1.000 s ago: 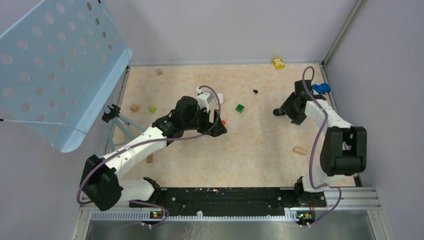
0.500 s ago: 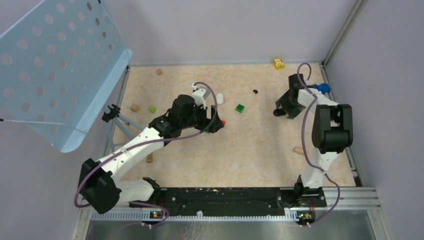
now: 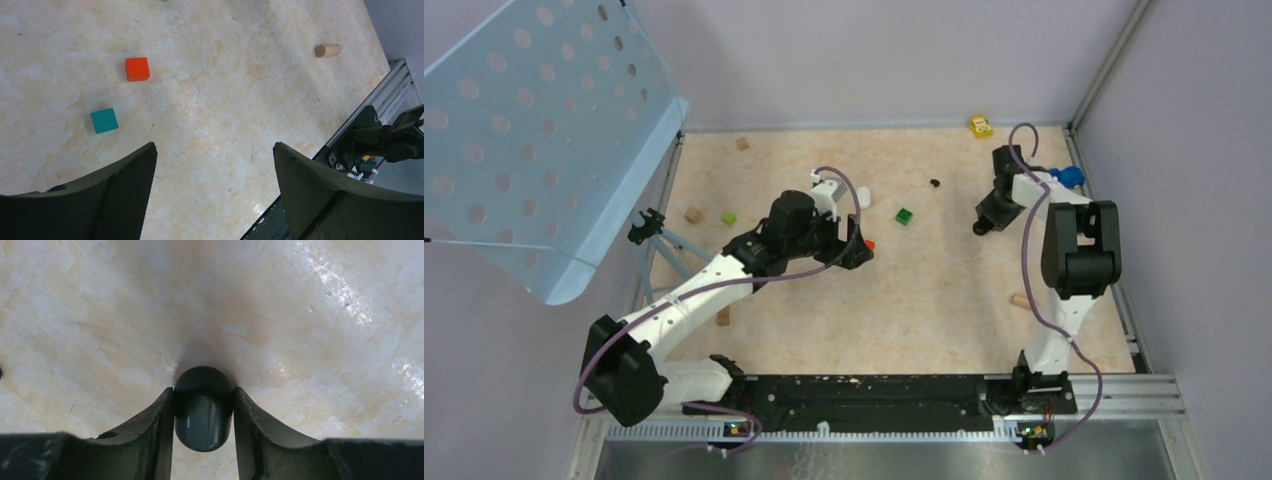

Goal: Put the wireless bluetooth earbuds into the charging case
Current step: Pick up the charging case from the corner of the board, then pass from the right arm to the left

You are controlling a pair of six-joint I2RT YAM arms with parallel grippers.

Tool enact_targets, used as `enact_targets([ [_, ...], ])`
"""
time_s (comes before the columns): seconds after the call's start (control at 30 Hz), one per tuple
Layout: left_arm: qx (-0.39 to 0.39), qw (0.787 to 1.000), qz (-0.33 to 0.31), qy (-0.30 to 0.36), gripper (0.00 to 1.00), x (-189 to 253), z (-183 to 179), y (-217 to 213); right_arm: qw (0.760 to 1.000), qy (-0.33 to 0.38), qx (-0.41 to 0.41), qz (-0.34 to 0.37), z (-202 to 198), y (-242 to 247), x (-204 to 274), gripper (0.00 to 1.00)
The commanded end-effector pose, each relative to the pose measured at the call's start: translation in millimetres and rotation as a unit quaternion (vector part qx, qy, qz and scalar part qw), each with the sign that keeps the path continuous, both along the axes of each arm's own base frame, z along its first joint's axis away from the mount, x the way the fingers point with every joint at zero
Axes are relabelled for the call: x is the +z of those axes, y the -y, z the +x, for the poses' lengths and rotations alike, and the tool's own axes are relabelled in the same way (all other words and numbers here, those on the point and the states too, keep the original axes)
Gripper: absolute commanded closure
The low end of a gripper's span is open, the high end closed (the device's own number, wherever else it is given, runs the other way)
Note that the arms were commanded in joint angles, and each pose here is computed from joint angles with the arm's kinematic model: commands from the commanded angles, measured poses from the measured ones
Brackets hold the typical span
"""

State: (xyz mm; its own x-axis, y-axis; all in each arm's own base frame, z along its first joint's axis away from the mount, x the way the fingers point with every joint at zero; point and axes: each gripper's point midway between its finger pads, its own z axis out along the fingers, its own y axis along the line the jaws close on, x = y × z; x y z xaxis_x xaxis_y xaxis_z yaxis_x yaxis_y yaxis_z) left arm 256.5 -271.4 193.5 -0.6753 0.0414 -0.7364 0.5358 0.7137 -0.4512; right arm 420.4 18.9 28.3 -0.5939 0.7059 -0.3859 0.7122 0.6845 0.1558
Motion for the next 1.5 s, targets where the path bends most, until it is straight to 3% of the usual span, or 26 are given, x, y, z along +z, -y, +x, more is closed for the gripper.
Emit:
enact_targets([
  [0.0, -0.013, 1.000, -0.014, 0.010, 0.09, 11, 3, 7, 1.000, 0.011, 0.022, -0.008, 0, -3, 7, 0.68],
  [0.07, -0.022, 1.000, -0.012, 0.004, 0.09, 6, 3, 10, 0.998, 0.029, 0.045, 0.015, -1, -12, 10, 0.76],
  [0.23, -0.032, 0.999, -0.004, -0.036, 0.09, -13, 4, 19, 0.989, 0.082, 0.105, 0.062, -14, -44, 31, 0.77],
  [0.3, -0.034, 0.999, -0.006, -0.039, 0.09, -12, 5, 22, 0.972, 0.123, 0.163, 0.117, -21, -80, 40, 0.78],
  [0.43, 0.001, 0.998, 0.004, -0.066, 0.07, -18, 7, 14, 0.946, 0.111, 0.271, 0.141, -67, -145, 40, 0.78],
  [0.63, 0.006, 0.994, -0.025, -0.108, 0.05, -28, -10, 14, 0.908, 0.115, 0.349, 0.202, -136, -218, 30, 0.79],
  [0.97, 0.000, 0.970, -0.114, -0.216, 0.04, -58, -33, 28, 0.889, 0.160, 0.331, 0.274, -151, -246, 54, 0.78],
  [1.1, -0.009, 0.968, -0.151, -0.201, 0.05, -51, -30, 36, 0.892, 0.160, 0.311, 0.286, -151, -246, 67, 0.78],
  [1.3, -0.034, 0.973, -0.139, -0.180, 0.05, -49, -25, 44, 0.891, 0.187, 0.281, 0.302, -152, -254, 94, 0.78],
  [1.47, -0.041, 0.970, -0.152, -0.187, 0.12, -52, -28, 49, 0.886, 0.188, 0.261, 0.335, -155, -260, 97, 0.78],
])
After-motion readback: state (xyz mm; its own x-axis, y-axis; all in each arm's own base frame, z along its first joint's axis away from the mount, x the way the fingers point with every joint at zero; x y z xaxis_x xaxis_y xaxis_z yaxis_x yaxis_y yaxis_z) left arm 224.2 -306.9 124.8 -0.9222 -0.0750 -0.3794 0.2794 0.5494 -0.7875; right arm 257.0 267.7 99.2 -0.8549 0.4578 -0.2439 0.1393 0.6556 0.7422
